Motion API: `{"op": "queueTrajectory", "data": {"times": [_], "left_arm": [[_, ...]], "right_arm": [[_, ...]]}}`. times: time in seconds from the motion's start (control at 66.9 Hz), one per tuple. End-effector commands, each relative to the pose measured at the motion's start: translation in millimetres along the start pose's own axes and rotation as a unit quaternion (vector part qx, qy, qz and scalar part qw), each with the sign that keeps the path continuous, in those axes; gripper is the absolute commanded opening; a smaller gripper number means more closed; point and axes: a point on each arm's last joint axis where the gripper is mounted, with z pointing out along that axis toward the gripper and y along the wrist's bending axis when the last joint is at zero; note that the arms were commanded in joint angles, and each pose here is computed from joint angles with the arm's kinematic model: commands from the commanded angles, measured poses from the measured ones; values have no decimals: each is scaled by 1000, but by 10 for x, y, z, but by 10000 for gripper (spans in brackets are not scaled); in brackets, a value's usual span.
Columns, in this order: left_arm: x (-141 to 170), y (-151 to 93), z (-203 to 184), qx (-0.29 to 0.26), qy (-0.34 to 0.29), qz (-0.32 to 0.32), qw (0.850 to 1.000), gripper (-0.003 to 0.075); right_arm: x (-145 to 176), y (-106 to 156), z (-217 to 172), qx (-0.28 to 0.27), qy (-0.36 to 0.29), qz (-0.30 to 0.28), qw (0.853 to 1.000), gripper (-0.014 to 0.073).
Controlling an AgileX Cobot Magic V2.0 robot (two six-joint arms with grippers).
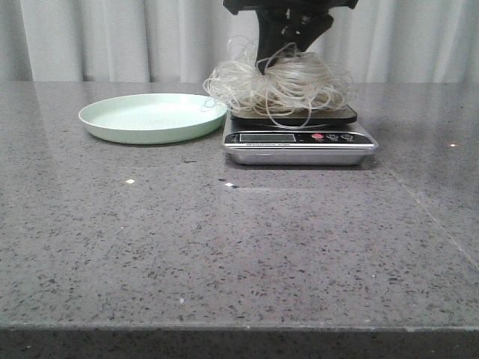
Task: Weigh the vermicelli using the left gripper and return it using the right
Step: 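Lift the vermicelli with the right gripper and carry it over the plate, then lower the vermicelli onto the green plate and open the right gripper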
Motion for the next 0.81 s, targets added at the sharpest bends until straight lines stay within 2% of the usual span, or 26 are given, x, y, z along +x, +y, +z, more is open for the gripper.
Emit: {"op": "queueTrajectory", "data": {"times": [0.0,0.09,0.209,0.314,0.448,0.538,0.672,0.792], "left_arm": [[-147,17,-4,-10,-46,-7,999,145],[-147,17,-4,-10,-46,-7,999,145],[-148,17,-5,-10,-46,-7,999,145],[-153,19,-5,-11,-48,-7,999,145],[-155,19,-5,-11,-50,-7,999,145],[-155,19,-5,-11,-50,-7,999,145],[-155,19,-5,-11,-50,-7,999,145],[-155,19,-5,-11,-50,-7,999,145]], "right_arm": [[-275,107,-542,-26,-104,1,994,134],[-443,258,-800,-63,-172,5,983,134],[-549,449,-984,-98,-220,-3,971,134],[-599,596,-880,-105,-237,-22,966,134],[-628,748,-500,-113,-223,-28,968,159],[-613,813,-264,-115,-203,-33,972,242],[-611,799,-109,-106,-195,-34,974,435],[-646,795,-169,-105,-218,-32,970,511]]}}
